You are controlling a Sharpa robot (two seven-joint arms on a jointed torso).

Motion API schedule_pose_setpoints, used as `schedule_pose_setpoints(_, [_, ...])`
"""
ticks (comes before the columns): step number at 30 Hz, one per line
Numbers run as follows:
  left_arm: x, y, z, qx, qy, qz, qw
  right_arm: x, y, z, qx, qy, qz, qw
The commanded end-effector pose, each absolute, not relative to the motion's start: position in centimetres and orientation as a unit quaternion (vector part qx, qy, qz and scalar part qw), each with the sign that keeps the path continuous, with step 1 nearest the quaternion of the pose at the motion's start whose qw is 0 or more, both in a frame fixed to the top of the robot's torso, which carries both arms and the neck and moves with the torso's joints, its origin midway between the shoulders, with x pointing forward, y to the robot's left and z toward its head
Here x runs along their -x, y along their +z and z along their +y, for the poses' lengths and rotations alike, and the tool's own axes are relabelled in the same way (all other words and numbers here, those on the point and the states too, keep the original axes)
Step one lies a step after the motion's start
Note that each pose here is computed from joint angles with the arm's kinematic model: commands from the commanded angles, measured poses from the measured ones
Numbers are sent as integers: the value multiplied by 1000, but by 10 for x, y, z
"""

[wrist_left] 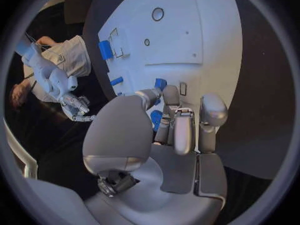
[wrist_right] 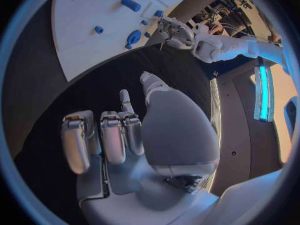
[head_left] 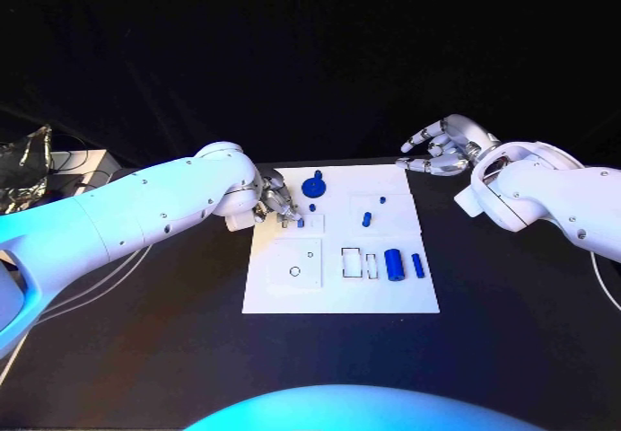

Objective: Assemble the parts on the task board

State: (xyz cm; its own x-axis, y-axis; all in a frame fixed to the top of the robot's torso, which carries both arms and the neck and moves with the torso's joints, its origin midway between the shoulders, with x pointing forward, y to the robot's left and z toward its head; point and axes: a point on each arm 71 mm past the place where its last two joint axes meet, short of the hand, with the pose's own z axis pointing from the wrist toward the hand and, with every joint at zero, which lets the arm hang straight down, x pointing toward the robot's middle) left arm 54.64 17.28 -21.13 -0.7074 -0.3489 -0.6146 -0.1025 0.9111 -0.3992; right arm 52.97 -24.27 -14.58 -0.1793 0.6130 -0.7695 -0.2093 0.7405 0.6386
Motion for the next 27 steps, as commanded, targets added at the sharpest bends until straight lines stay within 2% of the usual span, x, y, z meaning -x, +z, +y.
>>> schedule_pose_setpoints(1, [-546, -212, 171, 144, -190, 901, 363, -529, -146, -242, -138, 331, 695, 624])
schedule_pose_setpoints(27, [-548, -217, 173, 153, -189, 900, 361, -529, -147, -243, -138, 329, 696, 623])
